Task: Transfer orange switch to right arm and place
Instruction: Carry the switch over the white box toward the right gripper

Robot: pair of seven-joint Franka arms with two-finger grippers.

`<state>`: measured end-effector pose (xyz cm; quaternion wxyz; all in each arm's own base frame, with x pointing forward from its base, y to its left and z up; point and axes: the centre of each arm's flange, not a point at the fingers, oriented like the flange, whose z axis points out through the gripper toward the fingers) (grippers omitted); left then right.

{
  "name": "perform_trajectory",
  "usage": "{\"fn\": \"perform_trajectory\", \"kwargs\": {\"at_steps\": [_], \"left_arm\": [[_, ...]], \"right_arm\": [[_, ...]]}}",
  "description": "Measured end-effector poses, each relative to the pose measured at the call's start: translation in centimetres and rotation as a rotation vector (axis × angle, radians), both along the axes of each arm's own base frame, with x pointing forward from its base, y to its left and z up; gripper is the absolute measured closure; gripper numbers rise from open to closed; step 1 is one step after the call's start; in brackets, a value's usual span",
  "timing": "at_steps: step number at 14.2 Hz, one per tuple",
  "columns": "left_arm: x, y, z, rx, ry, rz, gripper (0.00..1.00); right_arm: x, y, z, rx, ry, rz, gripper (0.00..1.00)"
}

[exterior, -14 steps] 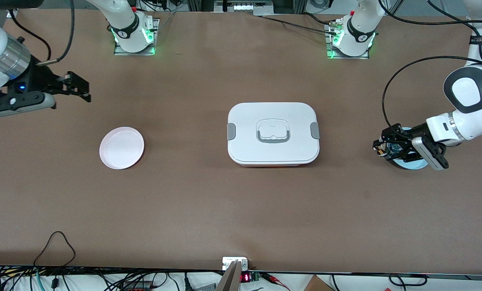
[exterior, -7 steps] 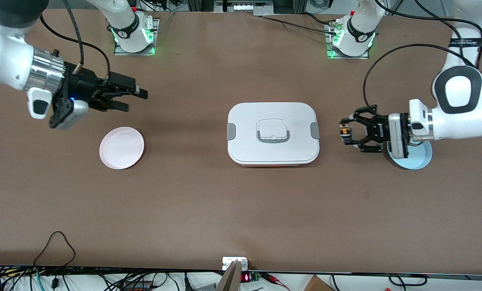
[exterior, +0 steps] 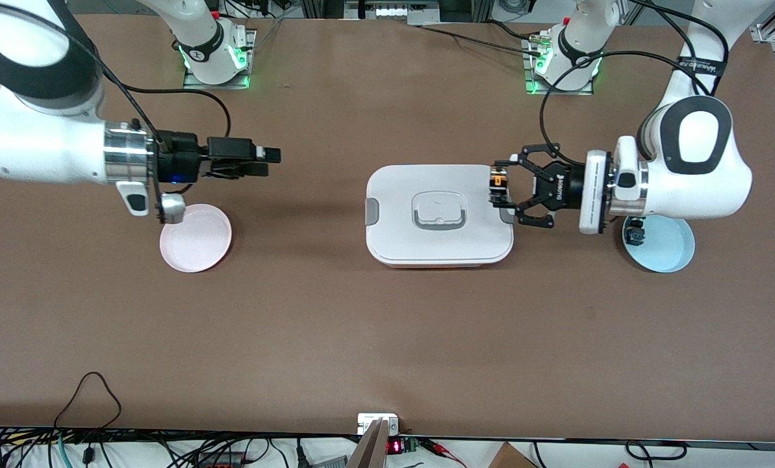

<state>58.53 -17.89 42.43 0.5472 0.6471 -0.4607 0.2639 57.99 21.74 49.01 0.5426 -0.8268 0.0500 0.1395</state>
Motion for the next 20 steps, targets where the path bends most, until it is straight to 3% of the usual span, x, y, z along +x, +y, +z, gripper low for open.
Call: {"fn": "perform_trajectory", "kwargs": {"at_steps": [3, 7, 12, 20], "left_arm": [[0.7, -2.7, -1.2, -0.104, -0.143, -0.029, 0.27], [0.6, -6.4, -1.7, -0.162, -0.236, -0.03, 0.27], [-0.1, -10.7, -0.2, -0.232, -0.225, 0.029, 0.27], [-2.0, -15.4, -0.2, -0.244, -0.201, 0.049, 0.27]], "right_arm": [[-0.3, 1.8, -2.8, 0.111, 0.099, -0.047, 0.0], [-0.6, 4.9, -4.1, 0.179, 0.143, -0.086, 0.0], [-1.5, 9.8, -7.0, 0.238, 0.149, -0.104, 0.0], [-2.4, 13.3, -8.6, 0.346, 0.174, -0.129, 0.0]]}}
